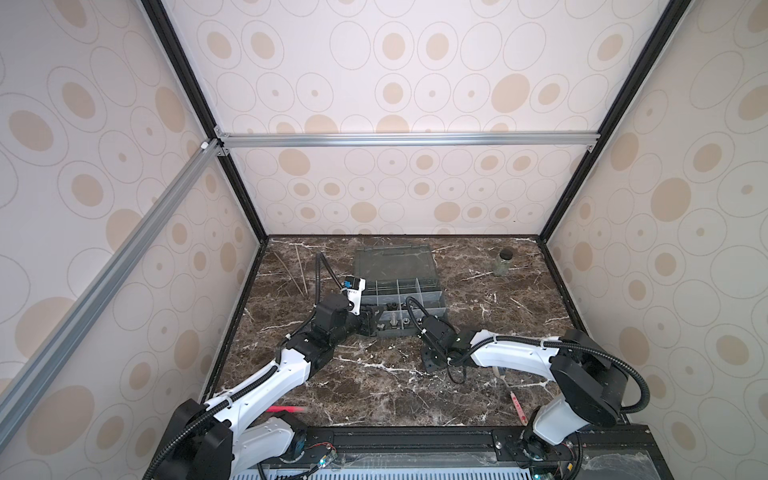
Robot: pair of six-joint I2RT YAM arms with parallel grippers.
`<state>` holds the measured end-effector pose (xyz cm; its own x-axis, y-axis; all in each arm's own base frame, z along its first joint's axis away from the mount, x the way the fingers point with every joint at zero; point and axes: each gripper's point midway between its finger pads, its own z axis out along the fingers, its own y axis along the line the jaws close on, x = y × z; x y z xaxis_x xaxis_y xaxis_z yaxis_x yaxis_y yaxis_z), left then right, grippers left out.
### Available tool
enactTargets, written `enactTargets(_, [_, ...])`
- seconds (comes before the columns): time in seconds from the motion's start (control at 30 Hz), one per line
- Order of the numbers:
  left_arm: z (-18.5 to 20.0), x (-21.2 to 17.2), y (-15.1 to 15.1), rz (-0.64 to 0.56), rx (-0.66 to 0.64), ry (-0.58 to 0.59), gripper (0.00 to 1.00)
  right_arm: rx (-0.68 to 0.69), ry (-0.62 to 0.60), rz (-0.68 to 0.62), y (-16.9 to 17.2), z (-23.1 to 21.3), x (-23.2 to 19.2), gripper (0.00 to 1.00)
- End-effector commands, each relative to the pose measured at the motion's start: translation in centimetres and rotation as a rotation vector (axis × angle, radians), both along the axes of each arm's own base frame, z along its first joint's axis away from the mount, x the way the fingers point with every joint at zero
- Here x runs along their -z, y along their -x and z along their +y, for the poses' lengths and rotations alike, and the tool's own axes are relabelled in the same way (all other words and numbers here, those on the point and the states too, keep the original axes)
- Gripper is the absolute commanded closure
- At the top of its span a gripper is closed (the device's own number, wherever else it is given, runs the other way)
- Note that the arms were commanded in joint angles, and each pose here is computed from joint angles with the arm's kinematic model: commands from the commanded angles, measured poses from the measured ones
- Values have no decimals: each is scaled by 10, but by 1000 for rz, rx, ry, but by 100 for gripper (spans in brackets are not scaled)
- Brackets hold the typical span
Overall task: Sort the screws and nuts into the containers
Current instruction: 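Close the right gripper on the wing nut and lift it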
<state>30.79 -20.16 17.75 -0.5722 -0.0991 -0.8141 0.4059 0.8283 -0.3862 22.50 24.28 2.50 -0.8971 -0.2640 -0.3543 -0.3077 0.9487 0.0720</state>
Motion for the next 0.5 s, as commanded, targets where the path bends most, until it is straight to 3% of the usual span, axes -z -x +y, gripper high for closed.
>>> enactTargets(0.0, [4,-9,-2,-22,-18,18,51,12,68,-7,0,-11,-1,66])
enactTargets(0.47, [5,-10,0,-27,-23,25,51,29,77,-4,-1,-11,0,83])
